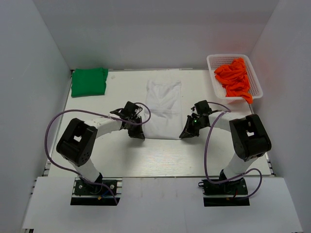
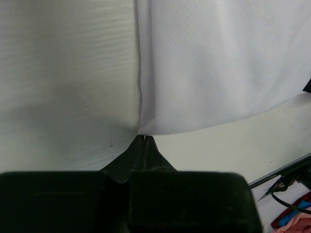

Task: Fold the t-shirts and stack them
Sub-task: Grab one side of the 2/3 rectangular tshirt with both arms

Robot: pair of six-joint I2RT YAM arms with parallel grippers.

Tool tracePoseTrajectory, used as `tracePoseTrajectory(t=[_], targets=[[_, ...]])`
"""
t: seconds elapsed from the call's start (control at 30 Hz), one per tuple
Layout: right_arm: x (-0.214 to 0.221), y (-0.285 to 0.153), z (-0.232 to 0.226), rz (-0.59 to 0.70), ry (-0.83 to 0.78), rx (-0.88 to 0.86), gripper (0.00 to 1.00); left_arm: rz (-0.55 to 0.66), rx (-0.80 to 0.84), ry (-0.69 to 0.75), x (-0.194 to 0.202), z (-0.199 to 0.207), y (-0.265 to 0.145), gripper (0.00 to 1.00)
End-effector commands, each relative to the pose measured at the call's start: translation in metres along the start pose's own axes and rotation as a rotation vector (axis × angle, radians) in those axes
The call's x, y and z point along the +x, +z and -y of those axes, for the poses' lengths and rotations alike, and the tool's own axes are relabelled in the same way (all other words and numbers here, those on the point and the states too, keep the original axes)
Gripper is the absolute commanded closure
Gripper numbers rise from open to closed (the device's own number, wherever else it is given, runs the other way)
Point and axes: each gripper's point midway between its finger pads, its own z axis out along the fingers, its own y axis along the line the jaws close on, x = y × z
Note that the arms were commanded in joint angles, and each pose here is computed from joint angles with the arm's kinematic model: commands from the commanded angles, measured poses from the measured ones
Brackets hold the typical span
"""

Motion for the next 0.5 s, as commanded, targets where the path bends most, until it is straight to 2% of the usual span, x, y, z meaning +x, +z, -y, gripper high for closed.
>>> tracePoseTrajectory(t=[0.0, 0.13, 0.27, 0.33, 0.37, 0.4, 0.43, 0.47], targets=[[0.004, 0.0, 0.005, -0.012, -0.038, 0.024, 1.0, 0.129, 0.038, 0.06, -0.017, 0.012, -0.024, 1.0], [0.007, -0.007, -0.002, -0.015, -0.066, -0.004, 1.0, 0.149, 0.066, 0.098, -0.013, 0.019, -0.04, 1.0], [0.009, -0.014, 0.003, 0.004, -0.106, 0.04, 1.0, 0.134, 0.099, 0.094, -0.002, 0.019, -0.039, 1.0], [0.011, -0.015, 0.008, -0.001, -0.11, 0.06, 1.0, 0.131, 0.066, 0.086, -0.004, 0.015, -0.039, 1.0], [0.011, -0.014, 0.008, 0.001, -0.11, 0.062, 1.0, 0.124, 0.026, 0.067, -0.008, 0.01, -0.035, 0.82], [0.011, -0.014, 0.007, -0.001, -0.11, 0.053, 1.0, 0.115, 0.001, 0.06, -0.007, 0.006, -0.033, 0.6], [0.011, -0.013, 0.006, -0.003, -0.104, 0.042, 1.0, 0.114, 0.0, 0.06, -0.007, 0.006, -0.033, 0.14], [0.013, -0.01, 0.006, -0.013, -0.102, 0.039, 1.0, 0.117, 0.0, 0.061, -0.009, 0.006, -0.03, 0.09]])
